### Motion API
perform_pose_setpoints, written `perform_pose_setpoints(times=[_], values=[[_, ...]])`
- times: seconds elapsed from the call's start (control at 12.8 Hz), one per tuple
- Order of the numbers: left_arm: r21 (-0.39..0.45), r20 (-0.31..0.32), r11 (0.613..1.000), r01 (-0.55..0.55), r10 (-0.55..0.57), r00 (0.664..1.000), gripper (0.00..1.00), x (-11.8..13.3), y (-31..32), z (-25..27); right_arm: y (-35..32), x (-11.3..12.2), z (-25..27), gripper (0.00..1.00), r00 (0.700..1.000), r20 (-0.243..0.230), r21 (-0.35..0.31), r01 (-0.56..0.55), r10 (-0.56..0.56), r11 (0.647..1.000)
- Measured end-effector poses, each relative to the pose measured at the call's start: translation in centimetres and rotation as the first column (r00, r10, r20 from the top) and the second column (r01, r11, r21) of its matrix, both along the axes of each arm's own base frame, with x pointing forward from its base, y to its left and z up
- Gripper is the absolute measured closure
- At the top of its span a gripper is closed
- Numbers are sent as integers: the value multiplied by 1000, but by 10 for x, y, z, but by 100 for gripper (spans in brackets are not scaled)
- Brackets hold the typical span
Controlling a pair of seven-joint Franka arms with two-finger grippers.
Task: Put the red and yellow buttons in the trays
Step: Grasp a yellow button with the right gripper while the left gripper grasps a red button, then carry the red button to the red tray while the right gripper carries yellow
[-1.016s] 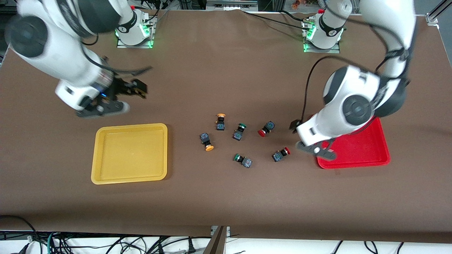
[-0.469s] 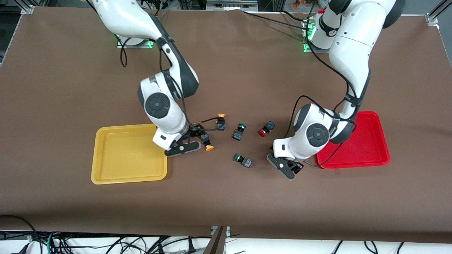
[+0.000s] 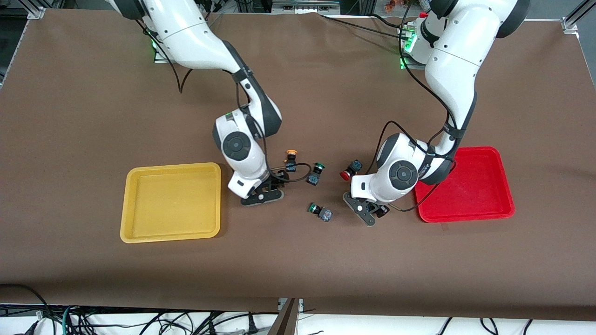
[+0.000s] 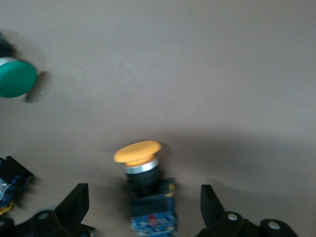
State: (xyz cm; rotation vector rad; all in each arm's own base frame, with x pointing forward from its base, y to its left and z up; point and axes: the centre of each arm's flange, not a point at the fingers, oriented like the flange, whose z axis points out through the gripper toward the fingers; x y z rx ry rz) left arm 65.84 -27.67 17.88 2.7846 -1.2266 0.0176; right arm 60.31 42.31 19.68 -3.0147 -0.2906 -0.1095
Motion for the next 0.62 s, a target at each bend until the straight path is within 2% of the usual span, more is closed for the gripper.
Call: perform_pose_setpoints(times=[0.08, 0.16, 0.23, 0.39, 0.62], values=[[1, 1, 1000, -2, 2, 1000, 37, 1, 2, 0, 8, -6, -9, 0, 1000, 4, -1, -1, 1, 1000], [3, -1, 1000, -5, 5, 1000, 49, 2, 5, 0, 8, -7, -14, 0, 1000, 6, -2, 0, 0, 1000], [10, -14, 1000, -7, 7, 1000, 56, 2, 8, 3, 6, -5, -16, 2, 1000, 9, -5, 3, -3, 1000], [50, -78, 999, -13, 17, 997, 56, 4, 22, 30, 0, -2, -18, 6, 1000, 11, -11, 10, -10, 1000], [166, -242, 984, -70, 110, 964, 56, 2, 104, 101, -5, 1, -18, 42, 1000, 13, -16, 14, -14, 1000]])
